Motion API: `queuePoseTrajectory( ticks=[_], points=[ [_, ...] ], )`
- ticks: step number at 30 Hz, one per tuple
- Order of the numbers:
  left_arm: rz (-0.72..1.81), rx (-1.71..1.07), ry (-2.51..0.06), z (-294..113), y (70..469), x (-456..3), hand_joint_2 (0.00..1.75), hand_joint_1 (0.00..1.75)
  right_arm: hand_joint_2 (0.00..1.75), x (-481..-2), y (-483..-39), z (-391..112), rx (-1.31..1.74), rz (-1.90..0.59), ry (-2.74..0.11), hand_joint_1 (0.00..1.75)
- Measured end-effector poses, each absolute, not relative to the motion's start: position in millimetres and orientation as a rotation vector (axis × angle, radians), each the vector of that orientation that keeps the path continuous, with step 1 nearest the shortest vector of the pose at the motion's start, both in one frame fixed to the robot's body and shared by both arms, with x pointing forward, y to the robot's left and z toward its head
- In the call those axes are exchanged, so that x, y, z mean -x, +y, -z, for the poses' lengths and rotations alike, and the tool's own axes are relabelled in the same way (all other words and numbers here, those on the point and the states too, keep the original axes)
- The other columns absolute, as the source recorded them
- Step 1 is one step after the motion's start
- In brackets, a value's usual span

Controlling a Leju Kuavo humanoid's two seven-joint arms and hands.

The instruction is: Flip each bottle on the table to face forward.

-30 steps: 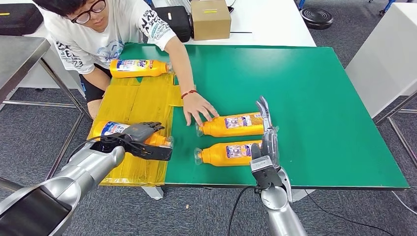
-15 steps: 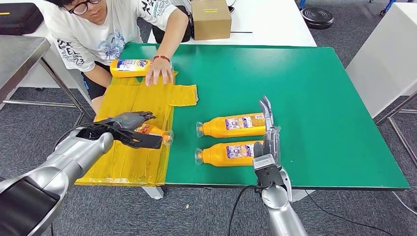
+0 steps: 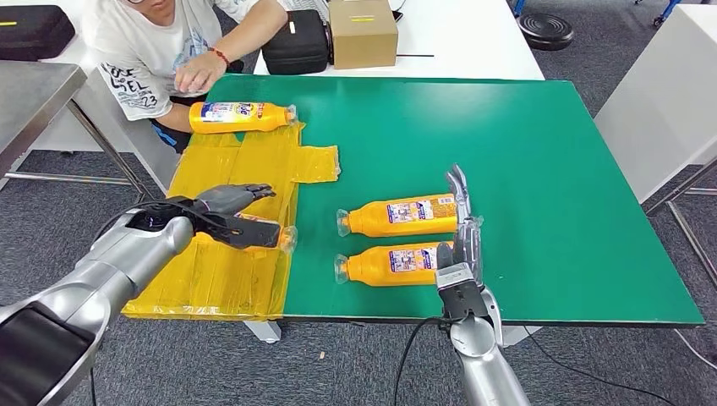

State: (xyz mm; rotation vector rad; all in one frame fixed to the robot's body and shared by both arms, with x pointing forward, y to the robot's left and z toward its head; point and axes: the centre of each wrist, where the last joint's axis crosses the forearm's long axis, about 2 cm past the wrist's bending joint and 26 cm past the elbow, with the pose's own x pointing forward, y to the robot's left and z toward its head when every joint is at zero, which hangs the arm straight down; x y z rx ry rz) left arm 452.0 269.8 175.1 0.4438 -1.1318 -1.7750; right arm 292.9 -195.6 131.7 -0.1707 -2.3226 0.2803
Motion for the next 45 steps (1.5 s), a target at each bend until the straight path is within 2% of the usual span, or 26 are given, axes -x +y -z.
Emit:
queuePoseTrajectory(
  ticks=[13,18,25,28,32,38,45],
  points=[
    [1.751,-0.320,-1.151,-202.3,282.5,-459.9,1.75,0.00,0.00,-293.1,-196.6,-131.6,0.174,-0.287,-2.322,0.00],
    [1.685,-0.157,-1.194,-217.4,287.9,-461.1,1.75,0.00,0.00,-292.6,-198.3,-130.5,0.179,-0.287,-2.317,0.00],
    [1.558,-0.043,-1.403,-244.4,294.7,-459.2,1.75,0.00,0.00,-286.7,-202.2,-124.0,0.196,-0.283,-2.297,0.00],
    [1.462,-0.055,-1.588,-246.8,291.7,-454.5,1.75,0.00,0.00,-284.4,-203.5,-122.8,0.209,-0.318,-2.290,0.00],
    [1.303,-0.123,-1.840,-227.6,279.1,-436.7,1.75,0.00,1.75,-281.1,-207.0,-121.6,0.252,-0.490,-2.217,0.00],
    [0.903,-0.123,-2.054,-155.5,247.9,-374.0,1.75,0.00,1.75,-271.1,-234.5,-111.7,0.384,-0.782,-2.030,0.00],
    [0.579,-0.087,-2.077,-124.2,224.1,-329.5,1.75,0.00,1.75,-286.6,-278.2,-110.8,0.364,-0.998,-1.828,0.00]
  ],
)
